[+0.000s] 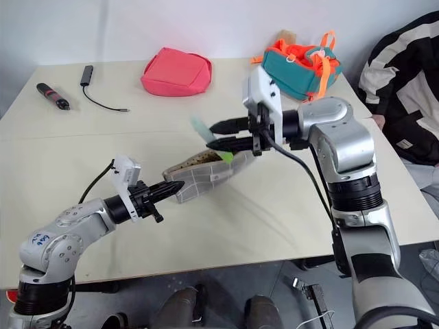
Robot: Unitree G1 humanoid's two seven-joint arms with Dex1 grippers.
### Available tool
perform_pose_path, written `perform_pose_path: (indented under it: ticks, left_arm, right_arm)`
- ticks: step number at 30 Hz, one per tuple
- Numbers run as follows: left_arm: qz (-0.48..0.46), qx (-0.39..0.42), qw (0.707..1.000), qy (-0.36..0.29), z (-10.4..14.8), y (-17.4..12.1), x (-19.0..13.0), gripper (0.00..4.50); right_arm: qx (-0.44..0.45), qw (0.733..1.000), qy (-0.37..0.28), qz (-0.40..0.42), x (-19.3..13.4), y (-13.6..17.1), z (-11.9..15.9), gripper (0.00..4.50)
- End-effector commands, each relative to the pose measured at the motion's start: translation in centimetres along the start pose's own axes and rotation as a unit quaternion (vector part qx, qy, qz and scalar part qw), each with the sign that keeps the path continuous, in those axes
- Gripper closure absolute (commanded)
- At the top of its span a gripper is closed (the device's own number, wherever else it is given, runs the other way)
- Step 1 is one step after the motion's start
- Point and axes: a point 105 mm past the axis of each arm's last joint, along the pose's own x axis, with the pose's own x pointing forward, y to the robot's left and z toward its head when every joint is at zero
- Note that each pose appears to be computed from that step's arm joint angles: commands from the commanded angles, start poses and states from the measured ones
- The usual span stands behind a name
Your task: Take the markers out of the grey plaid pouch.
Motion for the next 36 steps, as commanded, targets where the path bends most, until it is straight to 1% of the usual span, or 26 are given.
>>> perform_pose_path:
  ticks: [1, 3, 5, 7, 9, 11, 14, 15, 19, 21, 22, 24, 26, 27, 29, 30, 32, 33, 36]
  left_arm:
    - [0.028, 0.015, 0.999, -0.003, 0.7, 1.1, -1.0, 4.5]
    - [0.036, 0.023, 0.999, -0.005, 1.0, 1.5, -1.4, 4.5]
    - [0.035, 0.019, 0.999, -0.007, 1.0, 1.5, -1.5, 4.5]
    - [0.034, 0.014, 0.999, -0.007, 0.8, 1.6, -1.4, 4.5]
    - [0.03, 0.013, 0.999, -0.005, 0.5, 1.4, -1.2, 4.5]
    - [0.024, 0.011, 1.0, -0.005, 0.4, 1.1, -0.9, 4.5]
    - [0.009, 0.012, 1.0, -0.005, 0.3, 0.5, -0.4, 4.5]
    - [0.004, 0.015, 1.0, -0.004, 0.3, 0.3, -0.3, 4.5]
    - [-0.002, 0.015, 1.0, -0.002, 0.3, -0.1, -0.1, 4.5]
    - [0.0, 0.016, 1.0, -0.001, 0.3, 0.0, -0.2, 4.5]
    - [0.001, 0.017, 1.0, -0.001, 0.3, 0.1, -0.2, 4.5]
    - [0.0, 0.015, 1.0, -0.002, 0.3, 0.0, -0.2, 4.5]
    - [-0.001, 0.014, 1.0, -0.002, 0.3, -0.1, -0.2, 4.5]
    - [-0.002, 0.012, 1.0, -0.002, 0.2, -0.1, -0.1, 4.5]
    - [-0.004, 0.013, 1.0, -0.001, 0.2, -0.2, -0.1, 4.5]
    - [-0.005, 0.012, 1.0, -0.001, 0.2, -0.3, -0.1, 4.5]
    - [-0.007, 0.012, 1.0, -0.001, 0.2, -0.3, 0.0, 4.5]
    - [-0.008, 0.012, 1.0, -0.001, 0.2, -0.4, 0.0, 4.5]
    - [-0.015, 0.013, 1.0, -0.001, 0.2, -0.6, 0.2, 4.5]
  right_arm:
    - [-0.018, 0.998, 0.011, -0.065, -2.7, -2.2, 0.5, 3.42]
    - [-0.036, 0.991, 0.053, -0.115, -4.8, -3.9, -0.5, 3.42]
    - [-0.039, 0.983, 0.115, -0.135, -6.6, -4.5, -2.6, 3.42]
    - [-0.05, 0.974, 0.169, -0.14, -7.6, -4.8, -4.5, 3.42]
    - [-0.085, 0.949, 0.265, -0.147, -8.9, -5.0, -8.1, 3.42]
    - [-0.114, 0.922, 0.344, -0.137, -10.0, -4.8, -11.4, 3.42]
    - [-0.119, 0.914, 0.367, -0.128, -9.8, -4.3, -14.3, 3.42]
    - [-0.117, 0.915, 0.366, -0.123, -9.5, -4.1, -14.8, 3.42]
    - [-0.13, 0.906, 0.39, -0.104, -9.4, -3.4, -16.4, 3.42]
    - [-0.121, 0.909, 0.388, -0.093, -9.2, -2.9, -16.9, 3.42]
    - [-0.101, 0.915, 0.381, -0.089, -9.1, -2.7, -17.0, 3.42]
    - [-0.088, 0.919, 0.373, -0.089, -9.0, -2.6, -16.8, 2.66]
    - [-0.089, 0.922, 0.364, -0.099, -9.0, -3.0, -16.2, 2.06]
    - [-0.08, 0.925, 0.359, -0.097, -9.1, -3.0, -15.8, 1.67]
    - [-0.086, 0.929, 0.346, -0.102, -9.1, -3.4, -14.5, 1.04]
    - [-0.075, 0.94, 0.318, -0.1, -8.7, -3.5, -13.1, 0.7]
    - [-0.07, 0.963, 0.24, -0.101, -7.6, -4.1, -8.9, 0.7]
    - [-0.064, 0.971, 0.213, -0.091, -7.1, -3.9, -7.3, 0.7]
    - [-0.057, 0.986, 0.144, -0.055, -5.5, -3.0, -3.6, 0.7]
